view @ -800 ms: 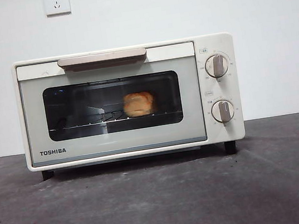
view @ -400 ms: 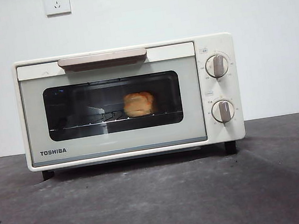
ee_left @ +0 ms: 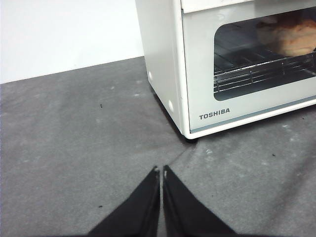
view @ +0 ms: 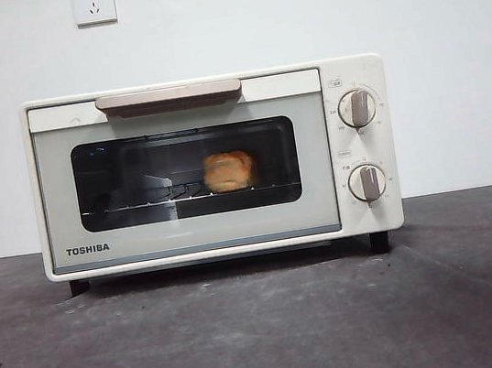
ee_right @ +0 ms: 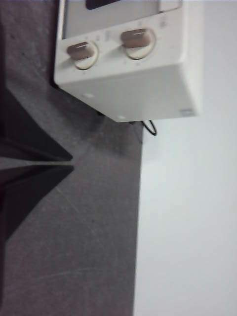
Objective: The left arm flap open the oven, the right arm pick bread and place it into oven, the left arm flap close the oven
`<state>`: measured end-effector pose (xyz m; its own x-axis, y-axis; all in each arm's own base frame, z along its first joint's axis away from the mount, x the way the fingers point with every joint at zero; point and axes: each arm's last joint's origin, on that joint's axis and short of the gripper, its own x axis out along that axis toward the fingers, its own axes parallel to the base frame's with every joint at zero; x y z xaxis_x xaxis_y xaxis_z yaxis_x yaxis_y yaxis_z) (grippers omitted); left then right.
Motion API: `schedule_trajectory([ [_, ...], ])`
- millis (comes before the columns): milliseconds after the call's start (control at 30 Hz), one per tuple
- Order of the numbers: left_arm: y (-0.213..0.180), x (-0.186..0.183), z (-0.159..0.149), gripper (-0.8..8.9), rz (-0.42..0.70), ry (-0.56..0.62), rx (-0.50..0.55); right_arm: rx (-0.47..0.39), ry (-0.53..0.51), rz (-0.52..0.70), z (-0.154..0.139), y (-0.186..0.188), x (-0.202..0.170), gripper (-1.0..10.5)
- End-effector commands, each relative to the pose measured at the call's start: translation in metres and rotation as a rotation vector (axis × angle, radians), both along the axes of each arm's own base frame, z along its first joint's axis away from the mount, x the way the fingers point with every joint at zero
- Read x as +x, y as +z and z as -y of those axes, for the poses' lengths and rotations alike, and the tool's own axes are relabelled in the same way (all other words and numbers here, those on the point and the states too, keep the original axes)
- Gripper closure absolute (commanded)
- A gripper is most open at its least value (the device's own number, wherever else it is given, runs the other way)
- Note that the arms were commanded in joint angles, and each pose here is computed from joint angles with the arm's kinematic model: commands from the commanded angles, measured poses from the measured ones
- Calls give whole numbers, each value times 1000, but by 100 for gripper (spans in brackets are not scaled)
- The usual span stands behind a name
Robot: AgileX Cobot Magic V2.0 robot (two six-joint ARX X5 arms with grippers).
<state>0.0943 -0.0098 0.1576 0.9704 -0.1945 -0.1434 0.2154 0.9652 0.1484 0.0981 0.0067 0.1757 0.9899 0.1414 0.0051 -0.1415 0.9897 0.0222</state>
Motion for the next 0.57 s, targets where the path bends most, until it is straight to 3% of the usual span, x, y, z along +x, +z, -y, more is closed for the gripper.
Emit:
schedule_trajectory([
  [33, -5, 1, 0, 797, -8, -1, -2, 4, -2, 1, 0, -6, 0, 939],
  [367, -5, 1, 0, 797, -8, -1, -2, 1, -2, -69, 0, -16, -1, 939],
  [567, -5, 1, 0, 797, -8, -1, -2, 1, -2, -46, 0, -14, -1, 939],
])
